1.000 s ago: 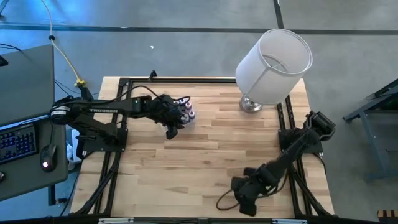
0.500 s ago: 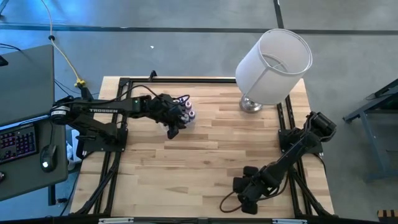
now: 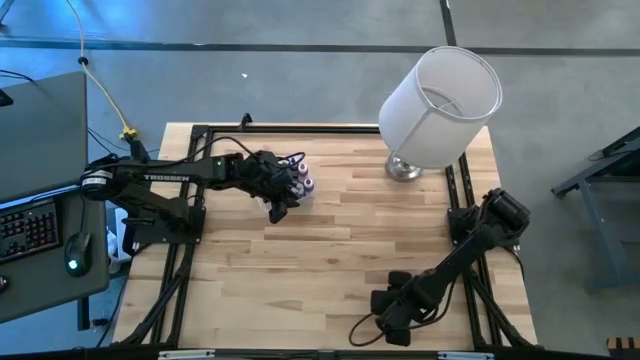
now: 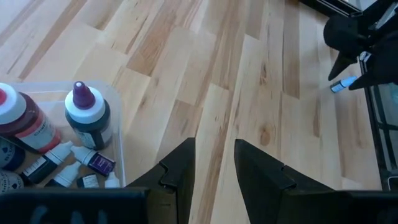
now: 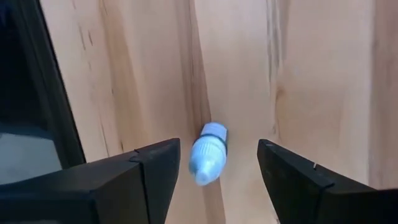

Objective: Pick & Place food coloring
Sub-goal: Put the small brown food coloring bottle into the transparent bin, then return to Home Position

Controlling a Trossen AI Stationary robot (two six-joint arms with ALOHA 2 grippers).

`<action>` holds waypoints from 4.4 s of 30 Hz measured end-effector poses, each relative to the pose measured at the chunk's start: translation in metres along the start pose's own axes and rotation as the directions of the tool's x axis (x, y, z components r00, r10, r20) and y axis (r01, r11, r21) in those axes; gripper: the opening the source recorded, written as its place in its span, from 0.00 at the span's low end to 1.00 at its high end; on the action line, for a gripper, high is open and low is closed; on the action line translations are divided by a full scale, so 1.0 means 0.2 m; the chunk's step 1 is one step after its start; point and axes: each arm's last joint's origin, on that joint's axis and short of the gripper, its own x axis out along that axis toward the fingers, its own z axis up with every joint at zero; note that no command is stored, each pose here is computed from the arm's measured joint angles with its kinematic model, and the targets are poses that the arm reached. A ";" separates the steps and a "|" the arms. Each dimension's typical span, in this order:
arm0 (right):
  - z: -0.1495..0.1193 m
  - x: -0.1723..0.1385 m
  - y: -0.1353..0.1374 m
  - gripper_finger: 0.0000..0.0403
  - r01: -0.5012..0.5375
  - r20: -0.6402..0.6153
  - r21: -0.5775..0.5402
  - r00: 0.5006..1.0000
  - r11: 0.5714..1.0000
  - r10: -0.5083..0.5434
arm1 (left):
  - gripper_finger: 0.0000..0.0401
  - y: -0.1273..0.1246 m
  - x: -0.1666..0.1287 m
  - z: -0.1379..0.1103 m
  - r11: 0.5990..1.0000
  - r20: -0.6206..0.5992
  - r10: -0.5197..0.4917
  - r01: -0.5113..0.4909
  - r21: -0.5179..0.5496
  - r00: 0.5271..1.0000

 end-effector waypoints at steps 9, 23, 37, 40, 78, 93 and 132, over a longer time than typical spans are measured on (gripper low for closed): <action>0.00 0.04 0.01 0.49 -0.003 -0.005 -0.018 1.000 1.000 0.003 | 0.28 0.00 0.00 0.00 1.000 -0.002 -0.008 0.008 0.000 1.000; 0.02 0.07 0.01 0.19 -0.032 -0.017 -0.035 0.999 0.999 0.031 | 0.28 0.00 0.00 0.00 1.000 -0.007 -0.026 0.026 0.003 1.000; 0.19 0.06 -0.05 0.17 0.160 0.305 -0.215 0.948 0.963 -0.089 | 0.28 -0.01 -0.02 -0.01 0.997 -0.024 -0.072 0.072 0.003 0.997; 0.35 0.04 -0.14 0.18 0.321 0.478 -0.230 0.859 0.919 -0.181 | 0.28 -0.02 -0.09 0.01 0.996 -0.004 -0.076 0.076 0.042 0.997; 1.45 -0.05 -1.10 0.44 0.469 0.872 -0.035 0.446 0.882 -0.202 | 0.28 -0.10 -0.69 0.12 0.903 -0.012 0.400 -0.392 0.177 0.916; 0.85 -0.96 -0.61 0.42 0.693 0.674 -0.031 0.547 0.720 -0.497 | 0.28 -0.01 -0.89 -0.40 0.948 0.366 0.261 -0.310 0.079 0.893; -0.46 -0.28 -1.14 0.39 0.279 0.957 -0.005 0.280 0.960 -0.077 | 0.28 0.21 -0.33 -0.87 0.983 0.653 -0.023 -0.103 0.154 0.757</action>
